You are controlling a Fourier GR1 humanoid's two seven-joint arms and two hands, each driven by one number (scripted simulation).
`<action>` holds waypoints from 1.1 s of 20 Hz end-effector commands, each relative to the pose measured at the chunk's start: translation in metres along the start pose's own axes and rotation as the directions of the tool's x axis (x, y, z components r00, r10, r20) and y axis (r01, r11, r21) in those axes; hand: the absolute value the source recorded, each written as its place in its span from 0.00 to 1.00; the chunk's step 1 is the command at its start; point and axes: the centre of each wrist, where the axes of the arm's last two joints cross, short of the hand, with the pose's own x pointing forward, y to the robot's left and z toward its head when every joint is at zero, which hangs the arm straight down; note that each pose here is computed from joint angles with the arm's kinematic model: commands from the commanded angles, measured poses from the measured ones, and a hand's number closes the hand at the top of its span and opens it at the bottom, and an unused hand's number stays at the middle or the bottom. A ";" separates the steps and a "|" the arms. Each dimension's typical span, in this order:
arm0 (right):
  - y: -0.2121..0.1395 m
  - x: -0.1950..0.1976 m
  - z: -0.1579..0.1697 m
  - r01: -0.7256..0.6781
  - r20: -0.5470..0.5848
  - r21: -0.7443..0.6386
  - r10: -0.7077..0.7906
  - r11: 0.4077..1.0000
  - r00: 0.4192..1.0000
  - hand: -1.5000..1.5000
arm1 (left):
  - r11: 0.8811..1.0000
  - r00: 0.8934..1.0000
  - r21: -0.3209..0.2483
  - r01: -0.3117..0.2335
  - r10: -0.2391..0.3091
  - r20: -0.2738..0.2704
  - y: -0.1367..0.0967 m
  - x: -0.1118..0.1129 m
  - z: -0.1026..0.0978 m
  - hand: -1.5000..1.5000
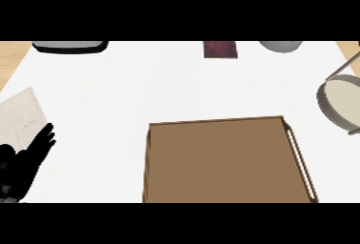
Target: Pick the sweet potato from the tray and place it in the tiered basket
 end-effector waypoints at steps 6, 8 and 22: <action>-0.047 -0.017 -0.023 -0.628 0.156 -0.060 0.628 0.776 0.762 1.00 | 0.999 0.998 -0.010 -0.051 0.051 0.021 -0.003 0.011 -0.010 0.50; -0.044 -0.026 -0.031 -0.690 0.189 -0.062 0.687 0.721 0.701 1.00 | 0.999 0.998 -0.029 -0.046 0.047 0.031 -0.015 0.018 -0.012 0.50; -0.062 -0.042 -0.072 -0.785 0.273 0.040 0.749 0.618 0.603 1.00 | 0.999 0.999 -0.021 -0.045 0.045 0.021 -0.013 0.007 -0.013 0.50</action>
